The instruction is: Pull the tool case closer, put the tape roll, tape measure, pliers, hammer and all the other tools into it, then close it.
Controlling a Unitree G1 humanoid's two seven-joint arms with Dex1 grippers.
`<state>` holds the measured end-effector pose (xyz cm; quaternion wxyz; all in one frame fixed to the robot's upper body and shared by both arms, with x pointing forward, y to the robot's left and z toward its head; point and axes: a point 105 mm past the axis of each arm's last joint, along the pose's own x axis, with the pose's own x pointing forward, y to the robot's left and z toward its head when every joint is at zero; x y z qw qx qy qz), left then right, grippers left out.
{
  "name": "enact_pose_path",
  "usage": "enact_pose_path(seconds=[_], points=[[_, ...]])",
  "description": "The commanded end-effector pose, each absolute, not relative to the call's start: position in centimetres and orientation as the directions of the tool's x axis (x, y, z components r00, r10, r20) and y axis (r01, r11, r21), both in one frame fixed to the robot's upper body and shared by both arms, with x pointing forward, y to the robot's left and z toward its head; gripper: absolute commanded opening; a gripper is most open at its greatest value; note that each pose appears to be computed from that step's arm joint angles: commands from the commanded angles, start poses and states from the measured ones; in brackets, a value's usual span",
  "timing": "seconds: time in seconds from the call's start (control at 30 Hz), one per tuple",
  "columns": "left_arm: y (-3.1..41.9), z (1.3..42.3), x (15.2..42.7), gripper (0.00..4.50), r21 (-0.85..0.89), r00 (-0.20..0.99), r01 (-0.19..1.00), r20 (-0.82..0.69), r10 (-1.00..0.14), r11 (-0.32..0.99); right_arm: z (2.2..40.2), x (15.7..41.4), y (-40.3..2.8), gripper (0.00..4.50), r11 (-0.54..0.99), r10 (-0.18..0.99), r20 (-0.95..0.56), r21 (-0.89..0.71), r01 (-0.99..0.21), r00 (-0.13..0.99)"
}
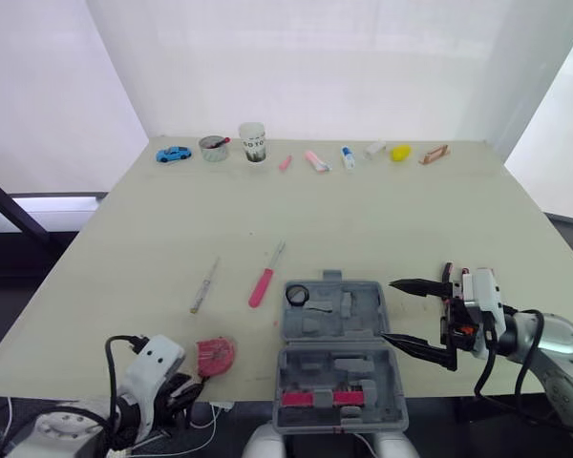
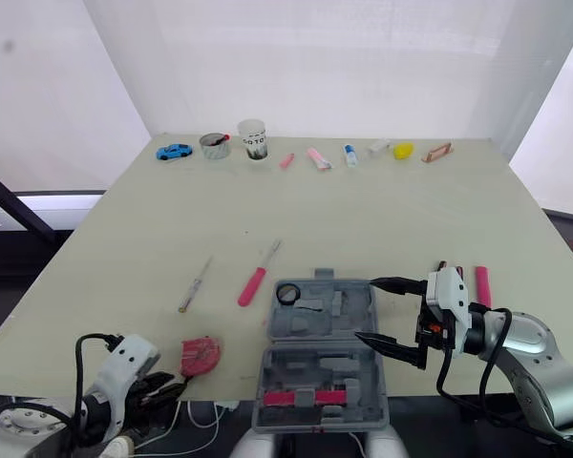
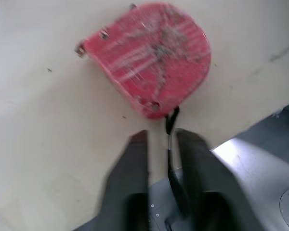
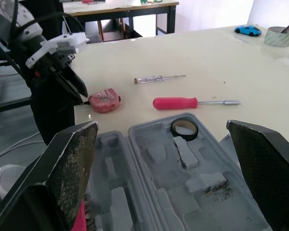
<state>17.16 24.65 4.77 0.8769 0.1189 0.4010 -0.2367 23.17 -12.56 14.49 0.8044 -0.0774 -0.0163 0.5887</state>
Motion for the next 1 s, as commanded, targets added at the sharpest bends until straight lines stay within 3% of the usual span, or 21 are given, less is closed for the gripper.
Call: enact_pose_path(seconds=[0.03,0.1,0.3,0.4,0.5,0.7,0.87,1.0], points=[[22.7,6.5,16.2,3.67,-0.059,0.486,0.606,-0.763,-0.427,0.793,15.0,23.0,-12.4,4.5,0.28,0.955,-0.051,-0.177,-0.944,0.293],[22.7,7.4,16.7,4.43,-0.03,0.49,0.629,-0.761,-0.426,0.777,14.9,23.0,-12.3,4.5,0.279,0.955,-0.05,-0.179,-0.944,0.292],[24.0,8.4,17.9,4.43,0.105,0.465,0.784,-0.752,-0.468,0.611,14.6,23.0,-12.1,4.5,0.271,0.957,-0.053,-0.173,-0.947,0.284],[25.6,8.2,18.7,4.43,0.148,0.517,0.765,-0.723,-0.459,0.627,14.6,23.2,-12.1,4.5,0.272,0.957,-0.056,-0.176,-0.946,0.286],[26.7,8.7,19.6,4.43,0.154,0.552,0.785,-0.613,-0.565,0.601,14.7,23.2,-11.8,4.5,0.269,0.958,-0.053,-0.176,-0.947,0.282],[27.2,8.5,19.5,4.43,0.161,0.426,0.898,-0.547,-0.721,0.409,15.1,23.2,-11.6,4.5,0.25,0.963,-0.053,-0.183,-0.951,0.264],[27.6,7.7,21.3,4.43,0.175,0.383,0.922,-0.551,-0.742,0.346,15.5,23.6,-11.7,4.5,0.25,0.962,-0.057,-0.194,-0.949,0.266],[28.2,6.4,22.8,4.43,0.17,0.296,0.954,-0.648,-0.702,0.246,15.4,23.4,-11.5,4.5,0.24,0.965,-0.06,-0.195,-0.951,0.256]])
